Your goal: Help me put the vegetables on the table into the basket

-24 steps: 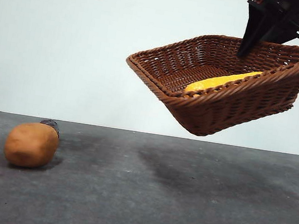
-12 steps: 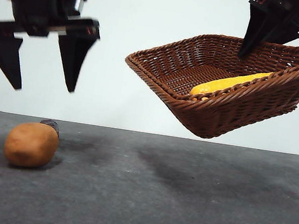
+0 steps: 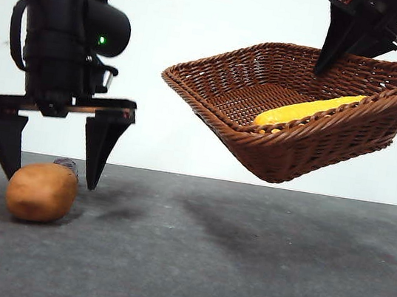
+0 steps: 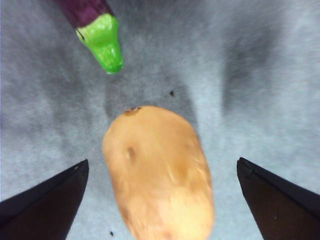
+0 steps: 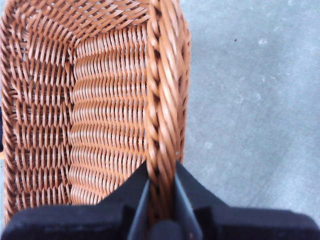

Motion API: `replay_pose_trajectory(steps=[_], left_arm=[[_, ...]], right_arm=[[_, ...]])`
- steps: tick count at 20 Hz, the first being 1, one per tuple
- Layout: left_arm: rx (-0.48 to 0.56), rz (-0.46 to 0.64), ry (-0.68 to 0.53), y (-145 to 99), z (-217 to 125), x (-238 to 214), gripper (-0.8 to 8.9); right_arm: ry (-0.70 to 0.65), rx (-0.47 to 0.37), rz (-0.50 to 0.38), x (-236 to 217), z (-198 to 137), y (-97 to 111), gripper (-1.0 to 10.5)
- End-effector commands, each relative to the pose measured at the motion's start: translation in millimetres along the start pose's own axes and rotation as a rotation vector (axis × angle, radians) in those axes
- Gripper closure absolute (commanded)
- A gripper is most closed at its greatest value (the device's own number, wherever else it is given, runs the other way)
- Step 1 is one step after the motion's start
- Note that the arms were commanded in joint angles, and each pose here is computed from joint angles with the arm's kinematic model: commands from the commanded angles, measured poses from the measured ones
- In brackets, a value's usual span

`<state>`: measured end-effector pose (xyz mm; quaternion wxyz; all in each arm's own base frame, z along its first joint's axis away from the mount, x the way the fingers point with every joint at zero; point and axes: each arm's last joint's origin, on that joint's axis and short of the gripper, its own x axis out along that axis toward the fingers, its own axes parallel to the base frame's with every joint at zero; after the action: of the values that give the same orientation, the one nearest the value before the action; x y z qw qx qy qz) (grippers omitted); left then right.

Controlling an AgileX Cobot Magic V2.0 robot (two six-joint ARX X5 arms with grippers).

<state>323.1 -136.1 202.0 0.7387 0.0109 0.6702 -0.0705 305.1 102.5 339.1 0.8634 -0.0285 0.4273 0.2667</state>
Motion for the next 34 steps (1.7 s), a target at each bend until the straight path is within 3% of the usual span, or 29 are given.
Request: replay_pose_trajectory(steps=[1, 3, 7, 10, 12, 18, 24, 29, 34], left_arm=[[-0.01, 0.006, 0.039, -1, 0, 12, 3.12], [-0.008, 0.011, 0.056, -1, 0, 18, 3.27], [-0.006, 0.011, 0.056, -1, 0, 19, 6.36], [0.004, 0.01, 0.056, -1, 0, 19, 7.03], [0.022, 0.01, 0.056, -2, 0, 19, 8.28], [0.149, -0.003, 0.012, -2, -2, 4, 8.21], [0.272, -0.058, -0.309, 1, -26, -88, 8.21], [0.407, -0.235, -0.584, 4, -81, -172, 8.21], [0.571, -0.335, -0.681, -18, -113, -196, 8.21]], right_arm=[[-0.02, -0.009, 0.012, 0, 2, 0, 9.6], [-0.03, -0.012, 0.011, 0, 3, 0, 9.6], [-0.031, -0.012, 0.011, 0, 3, 0, 9.6], [-0.031, -0.012, 0.011, 0, 3, 0, 9.6], [-0.03, -0.012, 0.011, 0, 3, 0, 9.6], [-0.02, -0.006, 0.011, 0, 2, 0, 9.6], [0.018, 0.013, 0.006, 6, -1, -1, 9.6], [0.069, 0.068, 0.02, 26, -2, -5, 9.6], [0.121, 0.069, 0.088, 54, -3, 9, 9.6]])
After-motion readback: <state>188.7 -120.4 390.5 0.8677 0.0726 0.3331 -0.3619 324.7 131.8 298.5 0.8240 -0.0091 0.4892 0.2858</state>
